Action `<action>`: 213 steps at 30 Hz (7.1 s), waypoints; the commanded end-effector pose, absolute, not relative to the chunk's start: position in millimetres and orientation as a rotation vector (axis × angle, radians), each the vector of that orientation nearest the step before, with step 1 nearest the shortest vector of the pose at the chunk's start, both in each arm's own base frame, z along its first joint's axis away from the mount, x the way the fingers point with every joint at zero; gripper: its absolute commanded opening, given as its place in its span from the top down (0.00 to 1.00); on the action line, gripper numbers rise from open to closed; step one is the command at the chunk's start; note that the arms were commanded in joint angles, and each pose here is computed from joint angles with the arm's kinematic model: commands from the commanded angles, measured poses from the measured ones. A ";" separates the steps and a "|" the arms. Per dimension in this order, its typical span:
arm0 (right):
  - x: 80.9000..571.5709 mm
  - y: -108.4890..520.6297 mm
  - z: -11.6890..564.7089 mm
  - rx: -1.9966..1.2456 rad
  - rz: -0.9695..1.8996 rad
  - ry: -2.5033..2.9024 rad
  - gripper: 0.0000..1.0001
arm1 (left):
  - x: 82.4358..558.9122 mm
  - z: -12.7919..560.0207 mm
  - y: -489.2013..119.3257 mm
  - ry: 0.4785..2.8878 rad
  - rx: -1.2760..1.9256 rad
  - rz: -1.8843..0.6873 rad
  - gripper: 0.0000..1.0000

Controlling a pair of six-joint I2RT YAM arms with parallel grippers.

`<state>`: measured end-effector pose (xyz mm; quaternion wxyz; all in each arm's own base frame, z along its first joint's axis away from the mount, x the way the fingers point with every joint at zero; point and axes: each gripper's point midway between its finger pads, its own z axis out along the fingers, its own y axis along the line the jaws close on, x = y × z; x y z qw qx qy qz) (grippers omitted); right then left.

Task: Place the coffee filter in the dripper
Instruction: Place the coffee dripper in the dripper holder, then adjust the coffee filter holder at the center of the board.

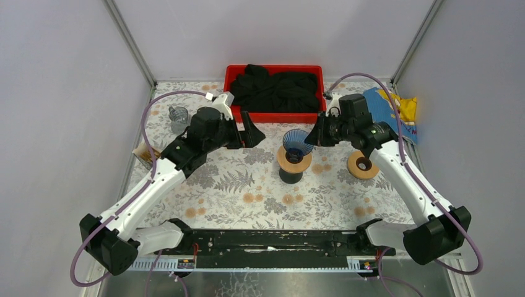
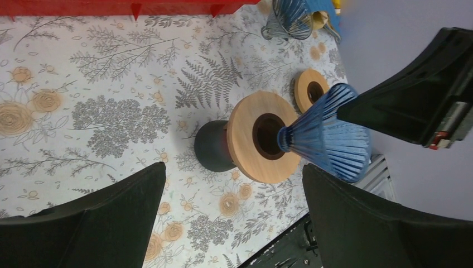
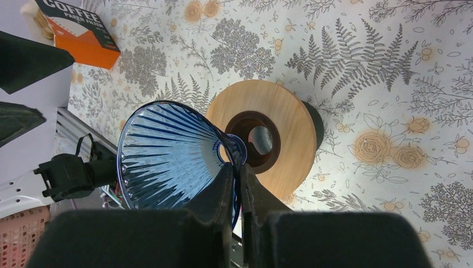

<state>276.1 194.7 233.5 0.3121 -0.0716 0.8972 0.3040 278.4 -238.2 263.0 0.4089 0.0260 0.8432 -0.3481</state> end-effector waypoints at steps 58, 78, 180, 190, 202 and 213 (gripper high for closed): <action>289.3 210.9 180.0 -0.302 0.648 2.467 0.99 | 301.7 221.2 -327.2 2.228 0.247 -0.896 0.69; 284.6 211.7 157.6 -0.323 0.596 2.570 1.00 | 295.4 191.7 -321.0 2.312 0.254 -0.838 0.92; 256.9 115.4 246.0 -0.078 0.306 1.877 0.01 | 320.5 152.7 108.2 2.070 -1.014 0.263 0.43; 256.2 111.9 249.0 -0.065 0.293 1.863 0.01 | 325.8 129.8 107.4 2.145 -1.027 0.239 0.55; 256.4 111.7 250.0 -0.060 0.295 1.856 0.01 | 325.6 125.3 102.0 2.237 -0.950 0.215 0.76; 256.6 114.0 249.5 -0.065 0.307 1.856 0.01 | 315.6 138.5 90.7 2.354 -0.698 0.194 0.92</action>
